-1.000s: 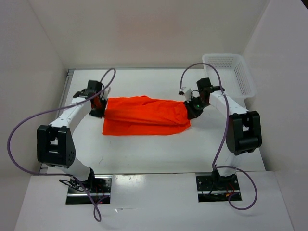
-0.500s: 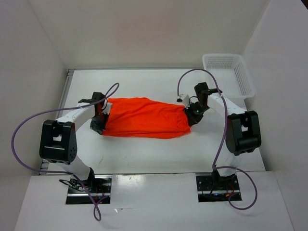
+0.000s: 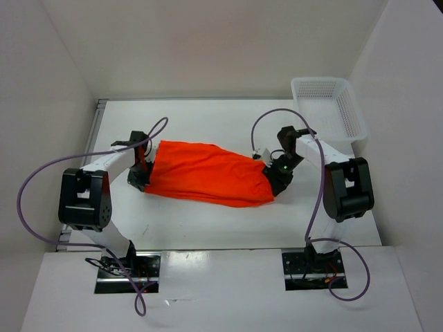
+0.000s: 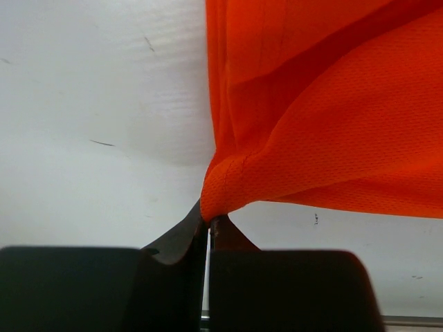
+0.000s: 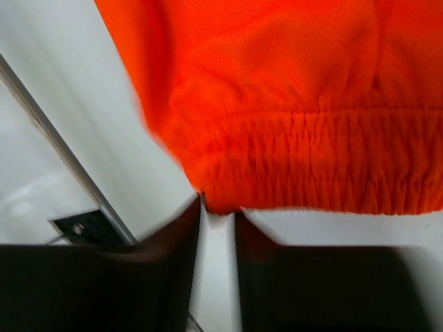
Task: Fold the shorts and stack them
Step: Fold the shorts
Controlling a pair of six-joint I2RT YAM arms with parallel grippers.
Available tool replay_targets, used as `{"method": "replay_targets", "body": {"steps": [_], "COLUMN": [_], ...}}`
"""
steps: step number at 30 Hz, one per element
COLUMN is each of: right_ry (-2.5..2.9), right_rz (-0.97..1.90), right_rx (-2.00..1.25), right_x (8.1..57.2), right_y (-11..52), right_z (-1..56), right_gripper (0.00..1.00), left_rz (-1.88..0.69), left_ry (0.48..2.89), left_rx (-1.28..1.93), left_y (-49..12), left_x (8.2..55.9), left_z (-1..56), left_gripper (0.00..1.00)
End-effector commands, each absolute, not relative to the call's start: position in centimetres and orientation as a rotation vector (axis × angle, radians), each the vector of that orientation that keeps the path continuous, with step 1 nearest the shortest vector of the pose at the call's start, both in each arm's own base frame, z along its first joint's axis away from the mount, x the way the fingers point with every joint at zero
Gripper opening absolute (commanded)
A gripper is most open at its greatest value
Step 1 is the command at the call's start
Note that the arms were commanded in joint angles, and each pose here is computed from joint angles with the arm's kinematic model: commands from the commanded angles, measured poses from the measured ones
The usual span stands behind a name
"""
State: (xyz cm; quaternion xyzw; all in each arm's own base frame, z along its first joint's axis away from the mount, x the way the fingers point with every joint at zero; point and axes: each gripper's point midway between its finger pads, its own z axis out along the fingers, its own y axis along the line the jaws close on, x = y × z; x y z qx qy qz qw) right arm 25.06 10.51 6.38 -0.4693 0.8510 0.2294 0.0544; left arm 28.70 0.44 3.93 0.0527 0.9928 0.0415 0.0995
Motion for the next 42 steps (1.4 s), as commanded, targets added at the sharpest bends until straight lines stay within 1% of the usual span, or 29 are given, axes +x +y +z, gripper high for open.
{"method": "replay_targets", "body": {"steps": [1, 2, 3, 4, 6, 7, 10, 12, 15, 16, 18, 22, 24, 26, 27, 28, 29, 30, 31, 32, 33, 35, 36, 39, 41, 42], "right_ry": [2.671, 2.691, 2.676, 2.686, 2.677, 2.676, 2.648, 2.636, 2.681, 2.705, 2.778, 2.867, 2.865, 2.904, 2.904, 2.932, 2.937, 2.946, 2.952, 2.942, 2.936, 2.940, 2.953, 2.967, 2.983, 2.994], "right_rz": [0.656, 0.650, 0.631, 0.627, 0.638, 0.660, 0.781, 0.868, 1.006, 1.003, 0.865, 0.859, 0.859, 0.858, 0.859, 0.845, 0.829, 0.816, 0.803, 0.800, 0.798, 0.763, 0.767, 0.702, 0.682, 0.661], "right_rx": [-1.427, -1.377, -1.345, -1.315, -1.285, -1.282, -1.250, -1.134, -0.903, -0.818, -0.734, -0.619, -0.635, -0.656, -0.663, -0.643, -0.672, -0.672, -0.677, -0.679, -0.664, -0.654, -0.654, -0.648, -0.664, -0.649], "right_x": [23.8, 24.0, 24.9, 25.1, 25.4, 25.3, 24.9, 25.6, 26.2, 26.3, 26.8, 26.6, 27.1, 26.5, 26.6, 26.4, 26.2, 26.1, 25.9, 26.1, 26.1, 26.4, 26.0, 26.4, 26.0, 25.9], "right_y": [9.7, 9.9, 10.2, 10.3, 10.7, 10.9, 11.6, 11.8, 11.9, 12.1, 11.3, 11.2, 11.5, 12.0, 12.5, 12.4, 12.6, 12.8, 13.0, 13.0, 13.1, 12.8, 13.0, 12.8, 12.8, 12.6], "right_z": [5.3, 5.3, 5.4, 5.4, 6.2, 6.6, 8.5, 10.0, 10.6, 9.8, 8.3, 6.5, 6.4, 5.8, 5.5, 4.8, 4.7, 4.7, 4.4, 4.3, 4.4, 4.3, 4.1, 3.5, 2.9, 2.5], "right_gripper": [0.41, 0.58, 0.70, 0.82, 0.86, 0.86, 0.88, 0.88, 0.89, 0.89, 0.89, 0.88, 0.86, 0.85, 0.83, 0.83, 0.82, 0.82, 0.82, 0.81, 0.81, 0.81, 0.81, 0.81, 0.77, 0.75], "left_rz": [0.162, 0.162, 0.146, 0.146, 0.146, 0.163, 0.163, 0.163, 0.160, 0.127, 0.063, -0.086, -0.158, -0.152, -0.153, -0.136, -0.129, -0.129, -0.171, -0.185, -0.180, -0.199, -0.184, -0.164, -0.137, -0.137], "left_ry": [3.019, 3.027, 3.038, 3.047, 3.047, 3.047, 3.047, 3.057, 3.001, 2.971, 2.919, 2.859, 2.878, 2.808, 2.815, 2.771, 2.693, 2.698, 2.680, 2.698, 2.651, 2.660, 2.654, 2.647, 2.667, 2.667], "left_rx": [0.204, 0.224, 0.227, 0.228, 0.228, 0.227, 0.227, 0.229, 0.220, 0.218, 0.204, 0.158, 0.154, 0.156, 0.156, 0.155, 0.156, 0.156, 0.166, 0.168, 0.170, 0.185, 0.182, 0.207, 0.200, 0.200], "left_y": [0.4, 0.1, -0.1, 0.0, 0.0, 0.1, 0.2, 0.2, 0.1, -0.3, -0.9, -1.7, -2.3, -2.3, -2.4, -2.2, -2.3, -2.3, -2.9, -3.1, -3.1, -3.8, -3.6, -4.4, -4.1, -4.1], "left_x": [26.6, 26.3, 26.2, 25.9, 25.9, 26.0, 25.9, 25.6, 26.8, 27.1, 28.2, 30.9, 32.2, 35.6, 37.0, 39.0, 41.9, 43.4, 44.5, 45.4, 47.3, 48.5, 49.0, 50.3, 50.5, 50.5], "left_z": [2.1, 1.9, 1.6, 1.6, 1.6, 1.6, 2.1, 2.7, 5.0, 6.0, 7.6, 9.4, 8.7, 9.3, 8.3, 8.4, 10.2, 9.2, 9.4, 8.2, 8.9, 7.3, 6.9, 5.3, 3.8, 3.8], "left_gripper": [0.00, 0.00, 0.00, 0.02, 0.06, 0.09, 0.35, 0.52, 0.59, 0.63, 0.65, 0.68, 0.69, 0.71, 0.71, 0.72, 0.72, 0.74, 0.74, 0.75, 0.75, 0.78, 0.88, 0.88, 0.88, 0.85]}}
